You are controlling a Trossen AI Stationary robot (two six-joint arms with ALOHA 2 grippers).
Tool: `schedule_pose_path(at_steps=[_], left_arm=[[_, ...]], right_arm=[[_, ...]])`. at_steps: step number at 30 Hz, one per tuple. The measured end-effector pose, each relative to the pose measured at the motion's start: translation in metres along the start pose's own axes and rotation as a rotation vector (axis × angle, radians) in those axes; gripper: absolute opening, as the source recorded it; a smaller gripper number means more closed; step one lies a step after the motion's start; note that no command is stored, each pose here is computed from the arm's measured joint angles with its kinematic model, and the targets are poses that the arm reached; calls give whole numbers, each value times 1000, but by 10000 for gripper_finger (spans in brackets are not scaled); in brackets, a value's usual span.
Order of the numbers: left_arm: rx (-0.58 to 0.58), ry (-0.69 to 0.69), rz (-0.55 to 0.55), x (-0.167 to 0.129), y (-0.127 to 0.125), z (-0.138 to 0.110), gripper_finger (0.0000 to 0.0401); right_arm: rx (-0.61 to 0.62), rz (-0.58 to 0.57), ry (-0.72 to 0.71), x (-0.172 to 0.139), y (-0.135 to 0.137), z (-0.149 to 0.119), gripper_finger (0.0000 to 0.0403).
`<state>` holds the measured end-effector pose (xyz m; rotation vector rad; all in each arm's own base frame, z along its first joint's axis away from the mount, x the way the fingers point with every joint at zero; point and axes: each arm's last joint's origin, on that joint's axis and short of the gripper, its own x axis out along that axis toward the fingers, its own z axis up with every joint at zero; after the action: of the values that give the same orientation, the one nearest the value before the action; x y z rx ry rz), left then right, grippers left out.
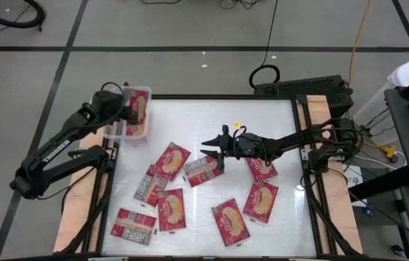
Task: Sort popcorn bags into baskets
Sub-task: Stack the red popcorn pack into the bin
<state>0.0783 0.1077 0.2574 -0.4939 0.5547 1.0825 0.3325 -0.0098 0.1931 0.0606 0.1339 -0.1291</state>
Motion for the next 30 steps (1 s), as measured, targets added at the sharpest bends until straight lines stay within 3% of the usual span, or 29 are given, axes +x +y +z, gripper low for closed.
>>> schedule_pose_path(at_steps=[12,22,30], left_arm=[[-77,54,10,13,2,-16,29],[-79,57,11,14,2,-17,31],[-68,74,45,26,5,-32,31]], right_arm=[[-3,1,0,0,0,0,130],[-4,1,0,0,0,0,130],[-4,1,1,0,0,0,130]])
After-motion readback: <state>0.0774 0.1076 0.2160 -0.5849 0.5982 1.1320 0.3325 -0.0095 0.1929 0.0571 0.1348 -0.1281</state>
